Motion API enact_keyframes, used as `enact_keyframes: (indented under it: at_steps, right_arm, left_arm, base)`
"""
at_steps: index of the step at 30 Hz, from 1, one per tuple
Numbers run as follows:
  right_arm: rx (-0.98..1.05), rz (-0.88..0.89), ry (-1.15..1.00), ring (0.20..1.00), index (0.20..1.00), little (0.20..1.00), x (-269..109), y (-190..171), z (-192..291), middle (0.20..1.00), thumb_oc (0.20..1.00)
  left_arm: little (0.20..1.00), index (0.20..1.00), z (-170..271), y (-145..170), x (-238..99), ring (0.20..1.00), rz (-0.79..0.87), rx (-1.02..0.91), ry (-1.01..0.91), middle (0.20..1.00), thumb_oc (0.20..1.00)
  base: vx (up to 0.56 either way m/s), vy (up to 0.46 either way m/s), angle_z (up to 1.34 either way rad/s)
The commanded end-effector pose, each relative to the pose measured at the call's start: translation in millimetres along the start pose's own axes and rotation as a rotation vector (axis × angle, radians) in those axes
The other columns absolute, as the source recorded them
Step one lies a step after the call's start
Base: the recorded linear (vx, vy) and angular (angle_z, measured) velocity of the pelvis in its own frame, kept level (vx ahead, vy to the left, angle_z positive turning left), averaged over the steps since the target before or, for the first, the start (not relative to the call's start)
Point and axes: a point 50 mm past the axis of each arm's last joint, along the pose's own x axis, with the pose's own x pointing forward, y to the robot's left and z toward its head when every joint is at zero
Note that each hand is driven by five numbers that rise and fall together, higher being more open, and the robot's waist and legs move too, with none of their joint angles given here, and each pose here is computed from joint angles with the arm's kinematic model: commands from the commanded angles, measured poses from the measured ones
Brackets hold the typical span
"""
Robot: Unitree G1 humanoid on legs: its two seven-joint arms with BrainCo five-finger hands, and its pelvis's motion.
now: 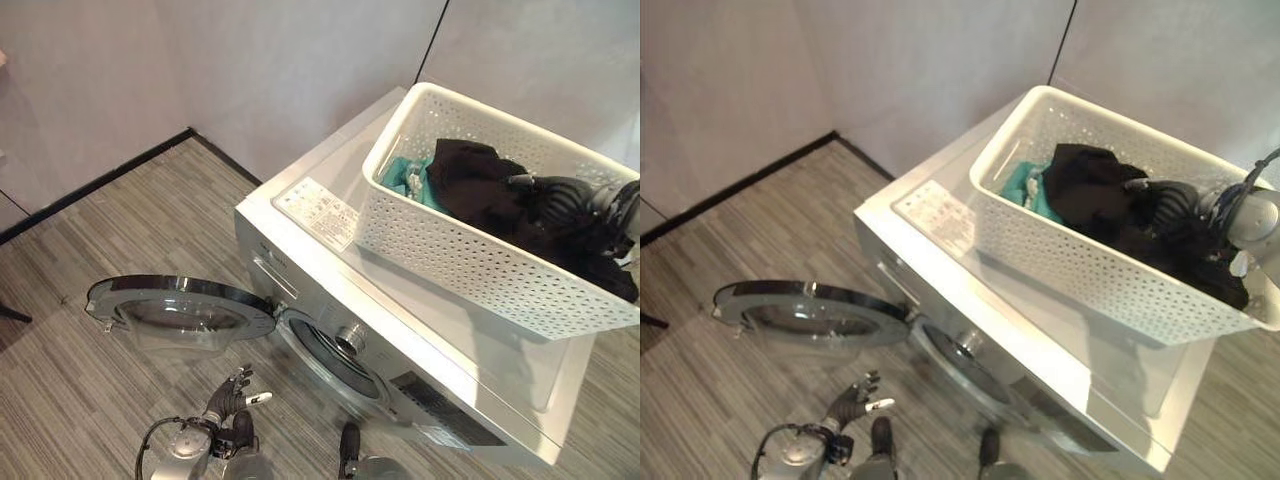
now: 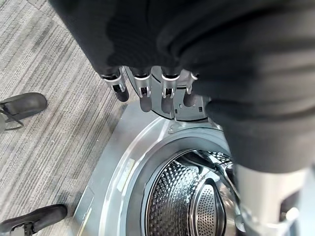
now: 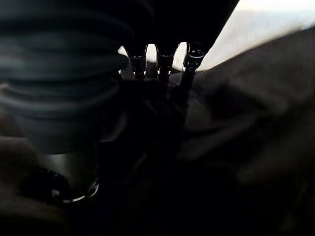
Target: Grab the laundry basket,head to the washer,open it,put in the laundry and shut it.
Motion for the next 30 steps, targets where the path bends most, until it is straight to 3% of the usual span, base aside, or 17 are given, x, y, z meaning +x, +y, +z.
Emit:
enact_keyframes:
  at_steps: [1,8,13,14,23,30]
  right_arm:
    - [-0.028,-0.062,0.034,1.0,1.0,1.0,-2,-17,-3,1.0,1.0]
    - [0.01,0.236,0.147,1.0,1.0,1.0,26,76,-32,1.0,1.0]
    - [0.034,0.329,0.13,1.0,1.0,1.0,28,105,-29,1.0,1.0]
    - [0.061,0.349,0.116,0.2,0.2,0.2,28,115,-27,0.2,0.2]
    - [0.141,0.173,0.06,0.2,0.2,0.2,29,89,-21,0.2,0.2]
    - [0.251,-0.144,-0.007,0.2,0.2,0.2,14,29,-18,0.2,0.2]
  left_arm:
    - [1.0,1.0,34,15,5,1.0,-0.004,0.054,-0.127,1.0,1.0]
    - [1.0,1.0,46,9,7,1.0,-0.025,0.05,-0.177,1.0,1.0]
    - [1.0,1.0,47,9,6,1.0,-0.031,0.055,-0.179,1.0,1.0]
    - [1.0,1.0,45,8,7,1.0,-0.032,0.05,-0.173,1.0,1.0]
    - [1.0,1.0,45,5,7,1.0,-0.041,0.053,-0.167,1.0,1.0]
    - [1.0,1.0,42,7,7,1.0,-0.032,0.048,-0.153,1.0,1.0]
  base:
    - [-0.06,-0.039,0.01]
    - [-0.03,-0.027,0.14]
    - [-0.01,-0.011,0.05]
    - [0.0,0.0,0.0]
    - [0.0,0.0,0.0]
    - [0.0,0.0,0.0]
